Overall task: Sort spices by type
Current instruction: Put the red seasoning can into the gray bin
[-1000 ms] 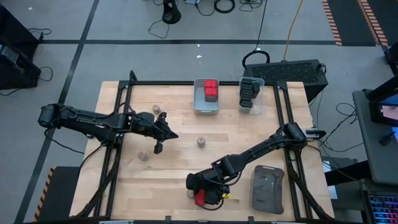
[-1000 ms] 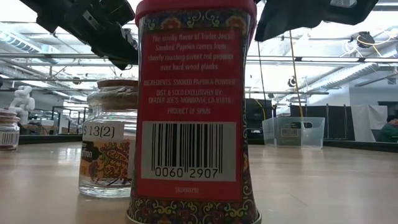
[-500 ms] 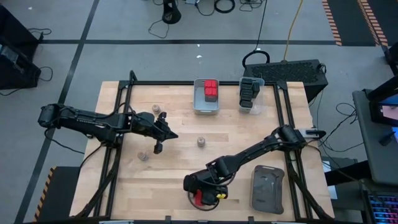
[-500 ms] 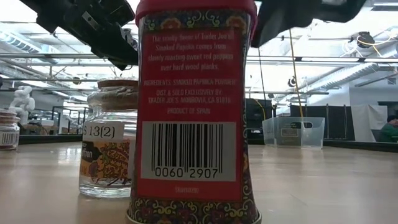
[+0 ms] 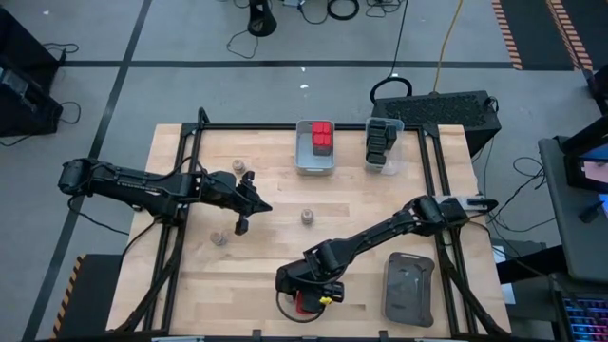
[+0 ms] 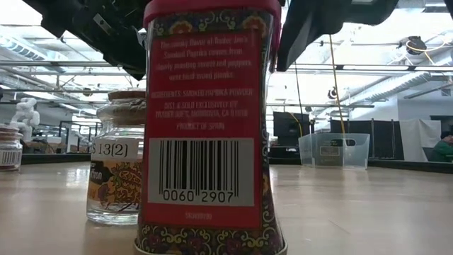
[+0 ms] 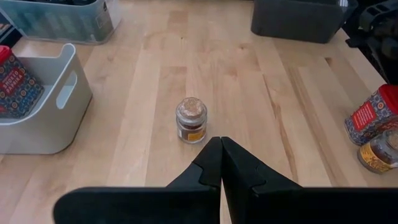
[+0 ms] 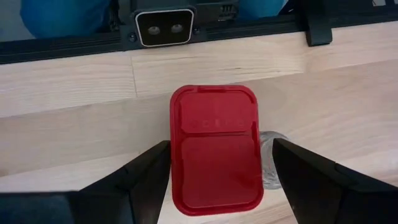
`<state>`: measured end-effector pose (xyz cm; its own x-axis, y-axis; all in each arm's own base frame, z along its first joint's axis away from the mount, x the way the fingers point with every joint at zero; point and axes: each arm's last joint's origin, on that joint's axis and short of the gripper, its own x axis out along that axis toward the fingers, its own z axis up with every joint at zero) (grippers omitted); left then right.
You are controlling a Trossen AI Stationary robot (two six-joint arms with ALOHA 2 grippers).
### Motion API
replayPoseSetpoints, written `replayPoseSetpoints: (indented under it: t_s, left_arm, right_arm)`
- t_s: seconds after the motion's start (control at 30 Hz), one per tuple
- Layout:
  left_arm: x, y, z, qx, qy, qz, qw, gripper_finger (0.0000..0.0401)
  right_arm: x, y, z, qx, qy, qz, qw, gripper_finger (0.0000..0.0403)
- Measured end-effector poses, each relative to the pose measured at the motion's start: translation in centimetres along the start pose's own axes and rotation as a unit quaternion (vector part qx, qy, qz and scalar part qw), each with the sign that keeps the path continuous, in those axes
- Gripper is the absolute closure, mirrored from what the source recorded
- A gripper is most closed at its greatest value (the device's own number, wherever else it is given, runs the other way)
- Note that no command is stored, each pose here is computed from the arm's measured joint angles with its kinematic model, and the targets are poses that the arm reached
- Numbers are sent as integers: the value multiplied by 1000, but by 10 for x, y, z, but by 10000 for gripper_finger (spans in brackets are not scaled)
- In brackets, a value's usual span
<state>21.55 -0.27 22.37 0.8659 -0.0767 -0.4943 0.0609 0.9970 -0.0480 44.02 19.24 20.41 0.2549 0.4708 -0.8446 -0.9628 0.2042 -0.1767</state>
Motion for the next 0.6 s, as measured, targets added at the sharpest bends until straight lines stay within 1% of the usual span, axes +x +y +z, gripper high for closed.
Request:
replayPoseSetpoints:
  t_s: [0.17, 0.37, 0.6]
  left_arm:
    - [0, 0, 0, 1, 0, 0, 1000, 392]
    - [0, 0, 0, 1, 0, 0, 1000, 392]
    - [0, 0, 0, 1, -1, 0, 1000, 392]
  right_arm:
    - [0, 1, -1, 8, 4, 6, 1000, 139]
    - [-1, 2, -1, 22, -4, 16, 1000, 156]
    - [-1, 2, -2, 24, -2, 19, 1000, 171]
